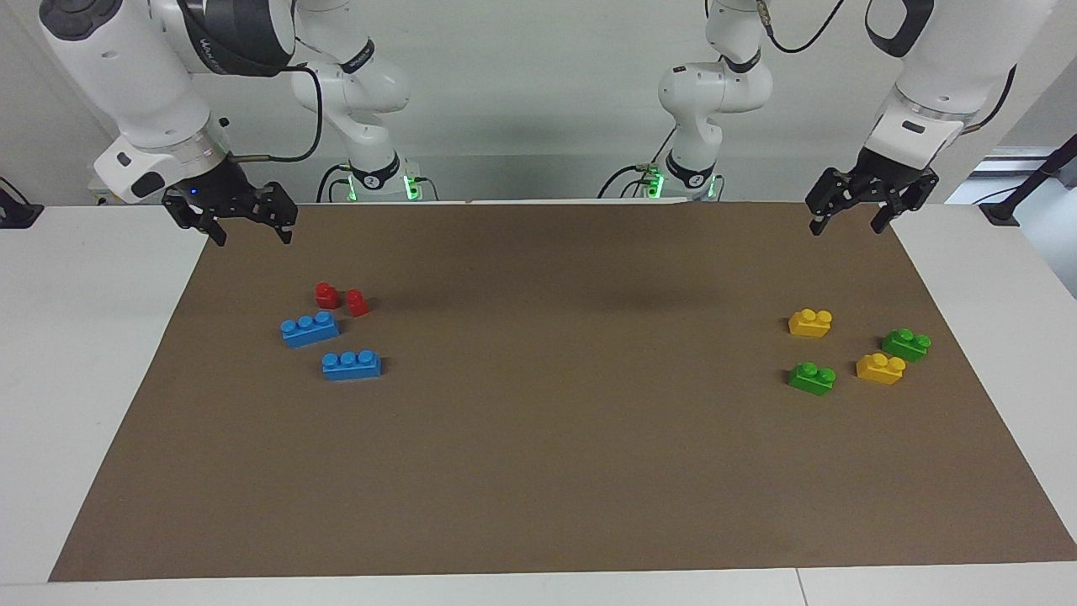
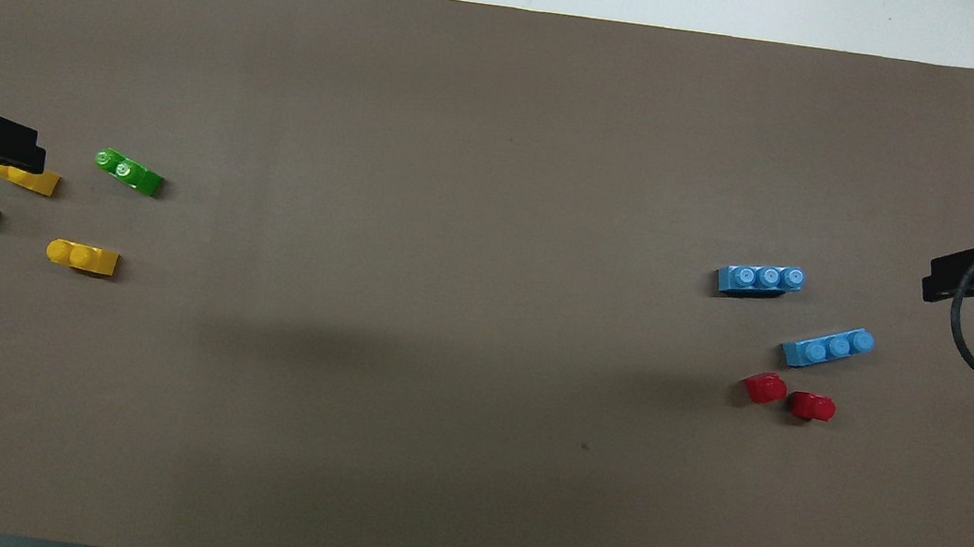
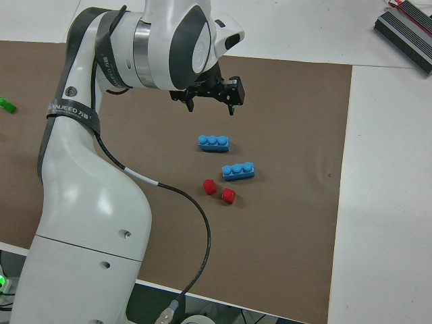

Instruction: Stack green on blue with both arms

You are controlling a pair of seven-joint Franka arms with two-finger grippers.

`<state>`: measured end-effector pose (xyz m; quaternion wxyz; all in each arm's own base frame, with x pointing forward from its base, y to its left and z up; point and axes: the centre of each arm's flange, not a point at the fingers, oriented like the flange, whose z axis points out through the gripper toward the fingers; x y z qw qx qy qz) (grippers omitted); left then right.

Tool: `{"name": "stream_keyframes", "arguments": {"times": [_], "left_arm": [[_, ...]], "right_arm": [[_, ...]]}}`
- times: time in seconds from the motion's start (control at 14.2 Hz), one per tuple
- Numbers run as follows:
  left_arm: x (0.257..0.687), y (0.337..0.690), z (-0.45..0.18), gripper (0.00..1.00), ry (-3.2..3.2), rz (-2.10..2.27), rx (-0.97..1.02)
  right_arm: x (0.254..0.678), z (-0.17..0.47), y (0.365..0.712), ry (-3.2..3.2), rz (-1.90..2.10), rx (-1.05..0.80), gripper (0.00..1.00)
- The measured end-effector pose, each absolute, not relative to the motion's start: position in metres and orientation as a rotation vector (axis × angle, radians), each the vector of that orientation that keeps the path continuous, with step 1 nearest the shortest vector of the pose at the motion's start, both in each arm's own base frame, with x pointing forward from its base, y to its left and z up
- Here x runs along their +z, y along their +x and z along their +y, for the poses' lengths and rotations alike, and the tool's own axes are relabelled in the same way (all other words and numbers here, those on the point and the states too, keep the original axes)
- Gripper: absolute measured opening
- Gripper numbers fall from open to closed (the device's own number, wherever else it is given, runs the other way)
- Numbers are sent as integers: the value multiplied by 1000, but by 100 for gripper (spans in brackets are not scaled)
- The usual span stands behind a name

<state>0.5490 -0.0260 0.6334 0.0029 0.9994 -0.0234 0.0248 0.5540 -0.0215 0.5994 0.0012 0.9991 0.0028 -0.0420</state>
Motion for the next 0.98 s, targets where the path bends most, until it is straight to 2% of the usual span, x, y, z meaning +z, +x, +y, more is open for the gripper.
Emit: {"name": "stream_keyframes", "arguments": {"times": [0.98], "left_arm": [[631, 549, -25, 100, 3134, -69, 67]], "right_arm": [[599, -29, 562, 3135, -64, -29, 100]]}}
